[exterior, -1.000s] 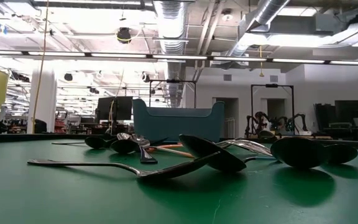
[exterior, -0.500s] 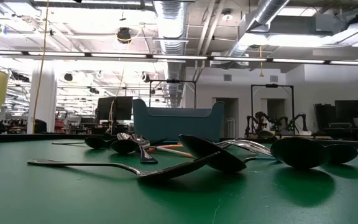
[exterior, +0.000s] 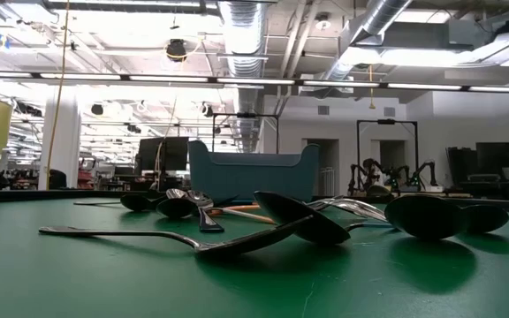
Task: Sort silverware by color (type)
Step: Put the black spoon into the light blue bin
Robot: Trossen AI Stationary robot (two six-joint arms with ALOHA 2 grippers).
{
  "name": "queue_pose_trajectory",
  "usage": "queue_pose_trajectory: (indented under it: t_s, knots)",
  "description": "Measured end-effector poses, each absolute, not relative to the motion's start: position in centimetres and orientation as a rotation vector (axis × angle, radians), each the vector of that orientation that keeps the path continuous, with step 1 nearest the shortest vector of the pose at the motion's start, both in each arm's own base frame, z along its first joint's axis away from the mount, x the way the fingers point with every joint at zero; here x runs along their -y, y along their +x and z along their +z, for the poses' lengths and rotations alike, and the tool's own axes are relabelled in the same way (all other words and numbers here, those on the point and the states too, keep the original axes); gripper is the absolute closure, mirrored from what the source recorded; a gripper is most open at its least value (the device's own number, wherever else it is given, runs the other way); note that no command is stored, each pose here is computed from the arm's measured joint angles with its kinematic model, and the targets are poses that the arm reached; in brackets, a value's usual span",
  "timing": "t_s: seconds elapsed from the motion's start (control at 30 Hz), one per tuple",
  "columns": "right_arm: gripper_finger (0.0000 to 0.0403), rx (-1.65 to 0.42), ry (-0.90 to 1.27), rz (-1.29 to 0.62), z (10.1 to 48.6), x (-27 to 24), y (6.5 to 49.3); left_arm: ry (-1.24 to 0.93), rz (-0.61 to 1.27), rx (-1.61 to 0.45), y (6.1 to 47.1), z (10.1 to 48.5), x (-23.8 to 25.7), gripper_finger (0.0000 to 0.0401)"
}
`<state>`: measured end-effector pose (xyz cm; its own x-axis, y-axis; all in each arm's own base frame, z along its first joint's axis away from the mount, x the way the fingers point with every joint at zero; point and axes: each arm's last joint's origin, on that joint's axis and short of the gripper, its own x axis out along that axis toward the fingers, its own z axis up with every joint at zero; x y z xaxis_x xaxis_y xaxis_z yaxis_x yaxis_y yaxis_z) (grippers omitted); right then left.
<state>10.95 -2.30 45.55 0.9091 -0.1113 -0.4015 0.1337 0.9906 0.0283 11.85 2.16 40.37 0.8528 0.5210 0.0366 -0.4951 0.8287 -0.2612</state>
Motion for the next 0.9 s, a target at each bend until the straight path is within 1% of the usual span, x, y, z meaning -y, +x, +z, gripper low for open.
queue_pose_trajectory:
  t_s: [0.27,0.4,0.53,0.67,0.9]
  knots:
    - [0.0276,-0.32,0.086,-0.119,39.8,2.5,12.1,-0.265,0.517,0.051,13.5,39.7,-2.2,0.0276]
    - [0.0275,-0.209,0.107,-0.076,38.0,2.5,12.6,-0.259,0.52,0.023,14.5,39.4,-2.3,0.0276]
    - [0.0275,-0.167,0.132,-0.073,36.6,2.4,12.4,-0.252,0.525,-0.014,15.6,38.9,-2.3,0.0276]
    - [0.0275,-0.172,0.141,-0.069,35.7,2.4,12.3,-0.246,0.499,-0.061,16.7,38.2,-2.3,0.0276]
    - [0.0275,-0.184,0.144,-0.055,34.6,2.4,12.4,-0.229,0.455,-0.2,19.9,36.1,-2.4,0.0276]
